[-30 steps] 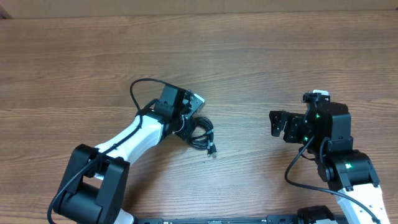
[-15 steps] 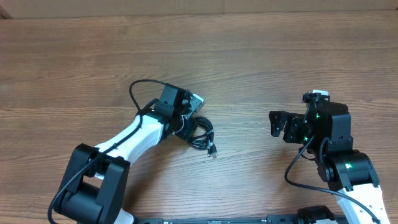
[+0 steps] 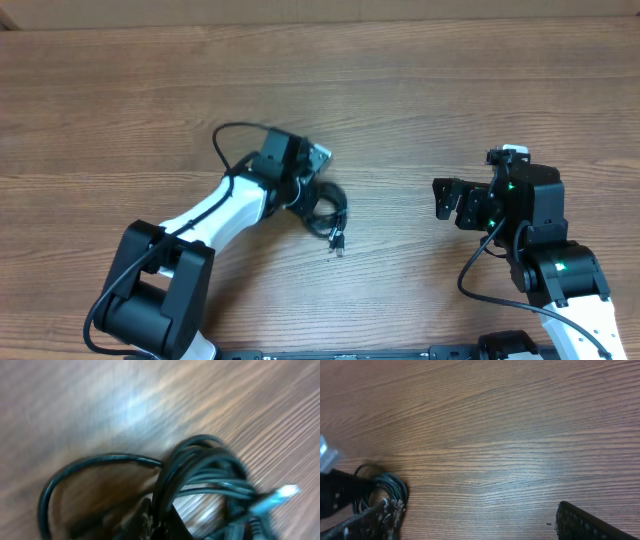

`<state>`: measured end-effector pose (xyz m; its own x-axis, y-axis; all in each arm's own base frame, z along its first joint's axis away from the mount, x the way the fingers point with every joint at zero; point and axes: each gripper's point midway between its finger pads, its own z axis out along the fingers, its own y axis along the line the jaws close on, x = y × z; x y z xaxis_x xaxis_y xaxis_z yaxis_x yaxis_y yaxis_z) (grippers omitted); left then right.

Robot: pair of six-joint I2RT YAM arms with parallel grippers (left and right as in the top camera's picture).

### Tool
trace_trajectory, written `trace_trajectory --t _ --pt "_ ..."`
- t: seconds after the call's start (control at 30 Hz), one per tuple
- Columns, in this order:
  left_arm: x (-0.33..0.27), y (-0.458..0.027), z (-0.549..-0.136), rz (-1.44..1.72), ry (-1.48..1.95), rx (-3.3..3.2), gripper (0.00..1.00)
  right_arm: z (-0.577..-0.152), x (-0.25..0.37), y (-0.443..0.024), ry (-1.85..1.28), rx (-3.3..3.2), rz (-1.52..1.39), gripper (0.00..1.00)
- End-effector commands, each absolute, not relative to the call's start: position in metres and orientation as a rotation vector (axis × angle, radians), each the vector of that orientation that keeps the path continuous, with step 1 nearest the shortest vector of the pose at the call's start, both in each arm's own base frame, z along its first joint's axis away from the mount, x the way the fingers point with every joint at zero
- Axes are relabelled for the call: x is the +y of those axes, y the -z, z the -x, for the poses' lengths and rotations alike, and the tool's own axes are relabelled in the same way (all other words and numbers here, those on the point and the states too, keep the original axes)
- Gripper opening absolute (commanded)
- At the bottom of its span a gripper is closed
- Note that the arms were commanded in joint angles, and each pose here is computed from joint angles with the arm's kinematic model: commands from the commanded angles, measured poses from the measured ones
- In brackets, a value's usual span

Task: Untangle cables

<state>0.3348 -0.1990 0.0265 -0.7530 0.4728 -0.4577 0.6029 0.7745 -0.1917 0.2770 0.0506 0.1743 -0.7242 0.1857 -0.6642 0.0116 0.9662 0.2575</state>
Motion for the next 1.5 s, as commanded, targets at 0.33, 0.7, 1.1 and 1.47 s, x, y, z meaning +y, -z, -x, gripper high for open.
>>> trace_trajectory --t 0.33,0.7,1.1,1.47 --pt "-0.284 -0.166 -0.361 -0.830 1.043 2.266 0.04 -0.279 0.073 -0.193 -0.468 2.321 -0.068 0.99" --pt "-0.306 -0.175 -0.337 -0.883 1.188 2.247 0.04 -0.283 0.126 -0.185 -0.851 2.353 0.090 0.66" --pt "-0.312 -0.173 -0.333 -0.900 1.173 2.251 0.04 -0.296 0.128 -0.142 -0.863 2.490 0.040 0.45" --pt "-0.318 -0.181 -0.326 -0.931 1.259 2.211 0.04 -0.304 0.095 -0.118 -0.659 2.572 -0.314 0.50"
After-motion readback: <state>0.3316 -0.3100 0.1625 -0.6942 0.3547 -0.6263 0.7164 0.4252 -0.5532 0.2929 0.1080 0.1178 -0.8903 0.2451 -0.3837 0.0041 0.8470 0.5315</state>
